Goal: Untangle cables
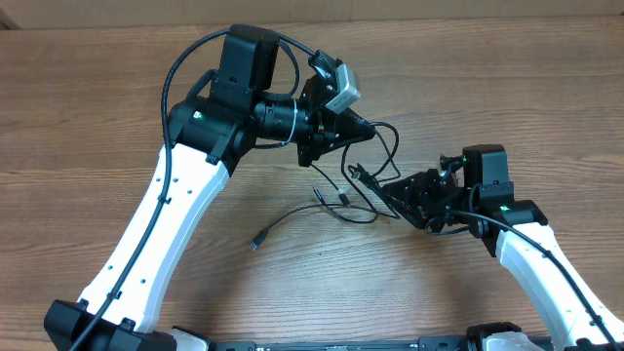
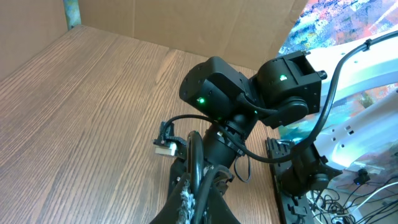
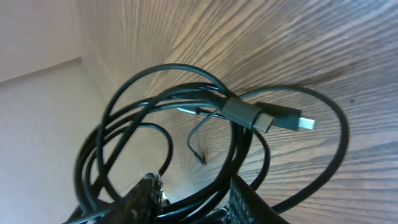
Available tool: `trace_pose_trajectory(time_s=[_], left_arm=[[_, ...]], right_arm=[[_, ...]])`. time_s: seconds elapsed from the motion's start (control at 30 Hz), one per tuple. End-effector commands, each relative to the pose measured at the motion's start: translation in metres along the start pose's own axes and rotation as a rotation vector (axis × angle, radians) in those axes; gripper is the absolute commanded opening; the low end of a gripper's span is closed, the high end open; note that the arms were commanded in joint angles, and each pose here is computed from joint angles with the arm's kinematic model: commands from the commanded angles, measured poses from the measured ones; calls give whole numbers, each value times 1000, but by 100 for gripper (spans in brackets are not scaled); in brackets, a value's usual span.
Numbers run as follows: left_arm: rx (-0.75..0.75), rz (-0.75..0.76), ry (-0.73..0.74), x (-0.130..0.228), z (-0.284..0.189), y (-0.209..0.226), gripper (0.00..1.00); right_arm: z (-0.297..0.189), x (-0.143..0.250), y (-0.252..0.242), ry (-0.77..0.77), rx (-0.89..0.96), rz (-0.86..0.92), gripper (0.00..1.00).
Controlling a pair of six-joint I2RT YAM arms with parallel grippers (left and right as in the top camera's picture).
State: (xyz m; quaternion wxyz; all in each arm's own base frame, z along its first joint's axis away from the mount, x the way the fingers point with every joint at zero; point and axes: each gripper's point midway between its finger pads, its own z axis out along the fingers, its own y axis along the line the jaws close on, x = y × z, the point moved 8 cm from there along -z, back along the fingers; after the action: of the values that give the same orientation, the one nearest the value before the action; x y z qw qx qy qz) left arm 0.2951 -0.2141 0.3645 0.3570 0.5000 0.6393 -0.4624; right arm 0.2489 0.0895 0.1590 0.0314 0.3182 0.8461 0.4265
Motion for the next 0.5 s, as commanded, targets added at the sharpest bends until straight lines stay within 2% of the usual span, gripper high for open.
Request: trace_pose_trajectory(time_s=[0.0,0.3,0.47], left_arm=[[20,58,-30,-11,-7,-12,4],[17,58,-29,-11,-7,-12,4],[17,58,-29,-11,-7,-12,4]], right_arm=[[-2,1,4,0,6,17,34],[-3,15,9,148,-63,30,36],[-2,19,10,174,-66,25,36]])
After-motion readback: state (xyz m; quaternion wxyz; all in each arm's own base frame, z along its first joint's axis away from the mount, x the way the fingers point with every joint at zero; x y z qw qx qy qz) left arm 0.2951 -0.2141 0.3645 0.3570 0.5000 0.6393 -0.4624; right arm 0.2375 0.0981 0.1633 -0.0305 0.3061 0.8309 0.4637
